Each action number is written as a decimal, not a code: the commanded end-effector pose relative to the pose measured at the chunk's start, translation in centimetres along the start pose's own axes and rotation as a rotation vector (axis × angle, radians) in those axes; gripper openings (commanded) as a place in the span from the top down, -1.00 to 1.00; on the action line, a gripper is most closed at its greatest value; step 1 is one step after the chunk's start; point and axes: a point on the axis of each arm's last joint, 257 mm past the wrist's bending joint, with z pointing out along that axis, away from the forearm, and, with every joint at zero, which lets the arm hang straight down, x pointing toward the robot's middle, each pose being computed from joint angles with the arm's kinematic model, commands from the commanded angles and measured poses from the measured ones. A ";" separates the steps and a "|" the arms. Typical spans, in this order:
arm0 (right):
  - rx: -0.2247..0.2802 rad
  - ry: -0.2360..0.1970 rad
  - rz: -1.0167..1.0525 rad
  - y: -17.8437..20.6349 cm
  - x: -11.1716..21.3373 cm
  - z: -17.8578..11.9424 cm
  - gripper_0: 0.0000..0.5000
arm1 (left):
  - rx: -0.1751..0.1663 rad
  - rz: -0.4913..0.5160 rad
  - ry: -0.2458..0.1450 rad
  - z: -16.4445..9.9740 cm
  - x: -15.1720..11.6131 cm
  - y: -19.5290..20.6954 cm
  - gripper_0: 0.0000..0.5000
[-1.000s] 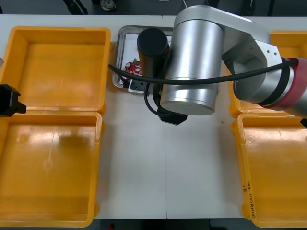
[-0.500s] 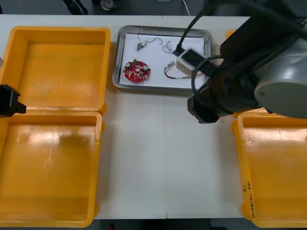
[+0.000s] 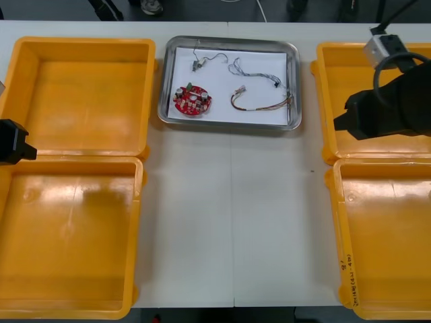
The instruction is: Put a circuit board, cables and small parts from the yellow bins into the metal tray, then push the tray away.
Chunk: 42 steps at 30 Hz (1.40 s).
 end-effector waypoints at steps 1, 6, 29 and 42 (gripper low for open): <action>0.082 -0.022 0.115 -5.7 0.0 -1.4 -1.00 | -0.052 0.089 -0.032 -1.7 -0.6 1.7 -1.00; 0.162 -0.028 0.179 -9.6 1.0 -2.0 -1.00 | -0.052 0.089 -0.032 -1.7 -0.6 1.7 -1.00; 0.245 0.106 0.212 -16.4 7.8 -1.6 -1.00 | -0.052 0.089 -0.032 -1.7 -0.6 1.7 -1.00; 0.198 0.166 0.237 -16.3 10.3 -0.9 -1.00 | -0.052 0.089 -0.032 -1.7 -0.6 1.7 -1.00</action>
